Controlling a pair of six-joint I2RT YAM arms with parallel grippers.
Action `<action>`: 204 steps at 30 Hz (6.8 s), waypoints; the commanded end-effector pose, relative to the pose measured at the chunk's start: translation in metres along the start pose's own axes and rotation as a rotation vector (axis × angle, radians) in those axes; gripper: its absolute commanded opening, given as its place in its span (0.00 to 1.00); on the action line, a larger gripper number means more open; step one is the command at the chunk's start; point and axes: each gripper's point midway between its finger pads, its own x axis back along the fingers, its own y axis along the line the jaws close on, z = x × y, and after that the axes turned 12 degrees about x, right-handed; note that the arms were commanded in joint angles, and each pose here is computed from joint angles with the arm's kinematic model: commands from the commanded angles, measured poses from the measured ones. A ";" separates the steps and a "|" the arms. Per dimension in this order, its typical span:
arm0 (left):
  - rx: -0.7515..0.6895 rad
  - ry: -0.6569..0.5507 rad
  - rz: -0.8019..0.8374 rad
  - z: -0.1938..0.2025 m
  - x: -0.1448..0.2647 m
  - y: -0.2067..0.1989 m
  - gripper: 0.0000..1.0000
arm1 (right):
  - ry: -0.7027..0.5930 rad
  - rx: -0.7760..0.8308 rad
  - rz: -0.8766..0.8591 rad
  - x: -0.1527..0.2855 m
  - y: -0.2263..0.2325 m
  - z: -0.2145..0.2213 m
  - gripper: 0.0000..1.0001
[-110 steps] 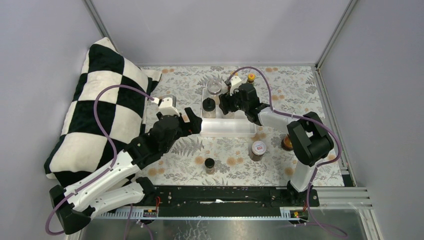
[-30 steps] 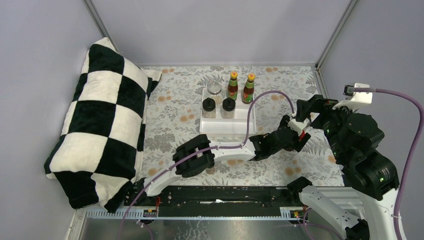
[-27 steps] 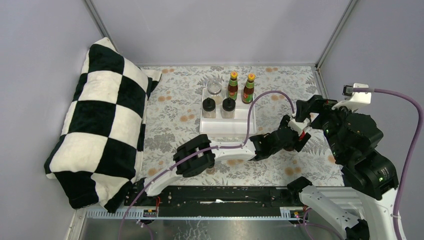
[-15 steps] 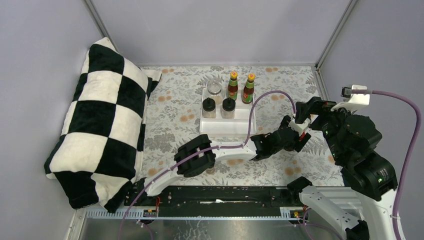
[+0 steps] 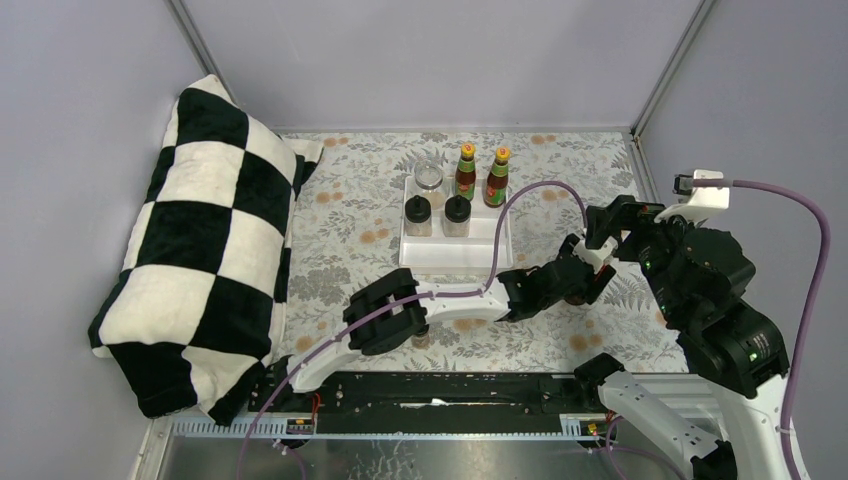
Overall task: Organize the condiment bottles
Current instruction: Pick up the bottle from the center of the board, then place the bottle in the storage box, then pick up the bottle from the center of the board.
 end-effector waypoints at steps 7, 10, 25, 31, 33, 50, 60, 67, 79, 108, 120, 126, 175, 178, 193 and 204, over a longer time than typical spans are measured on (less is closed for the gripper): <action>-0.049 -0.031 -0.068 -0.038 0.036 0.021 0.67 | -0.030 0.001 -0.052 -0.006 0.011 -0.006 1.00; -0.064 -0.040 -0.057 -0.053 0.036 0.023 0.67 | -0.023 -0.001 -0.062 -0.008 0.014 -0.004 1.00; -0.016 -0.164 0.010 -0.136 0.057 0.028 0.66 | -0.013 0.004 -0.051 -0.011 0.014 0.001 1.00; -0.013 -0.174 -0.032 -0.154 0.064 0.045 0.66 | -0.008 0.001 -0.059 -0.013 0.016 0.005 1.00; -0.006 -0.185 -0.045 -0.159 0.070 0.053 0.66 | -0.006 0.002 -0.060 -0.013 0.016 0.006 1.00; 0.039 -0.233 -0.199 -0.179 0.126 0.140 0.66 | 0.034 -0.012 -0.070 -0.022 0.023 0.025 1.00; 0.069 -0.241 -0.302 -0.166 0.170 0.184 0.66 | 0.069 -0.029 -0.101 -0.036 0.035 0.040 1.00; 0.108 -0.246 -0.370 -0.151 0.196 0.218 0.65 | 0.094 -0.037 -0.124 -0.042 0.043 0.049 1.00; 0.152 -0.233 -0.447 -0.125 0.217 0.253 0.66 | 0.116 -0.040 -0.135 -0.049 0.048 0.060 1.00; 0.219 -0.157 -0.559 -0.077 0.229 0.285 0.73 | 0.243 0.006 -0.039 -0.076 0.043 0.111 1.00; 0.246 -0.154 -0.578 -0.075 0.233 0.287 0.90 | 0.251 -0.021 0.095 -0.083 0.024 0.135 1.00; 0.271 -0.176 -0.580 -0.096 0.250 0.278 0.93 | 0.307 -0.002 0.226 -0.085 0.006 0.149 1.00; 0.352 -0.246 -0.433 -0.135 0.300 0.233 0.99 | 0.587 -0.233 0.592 -0.155 -0.100 0.289 1.00; 0.352 -0.248 -0.430 -0.134 0.300 0.232 0.99 | 0.590 -0.239 0.599 -0.158 -0.102 0.291 1.00; 0.334 -0.244 -0.431 -0.132 0.304 0.233 0.99 | 0.592 -0.228 0.691 -0.176 -0.128 0.283 1.00; 0.337 -0.241 -0.423 -0.133 0.302 0.231 0.99 | 0.602 -0.239 0.670 -0.177 -0.125 0.290 0.45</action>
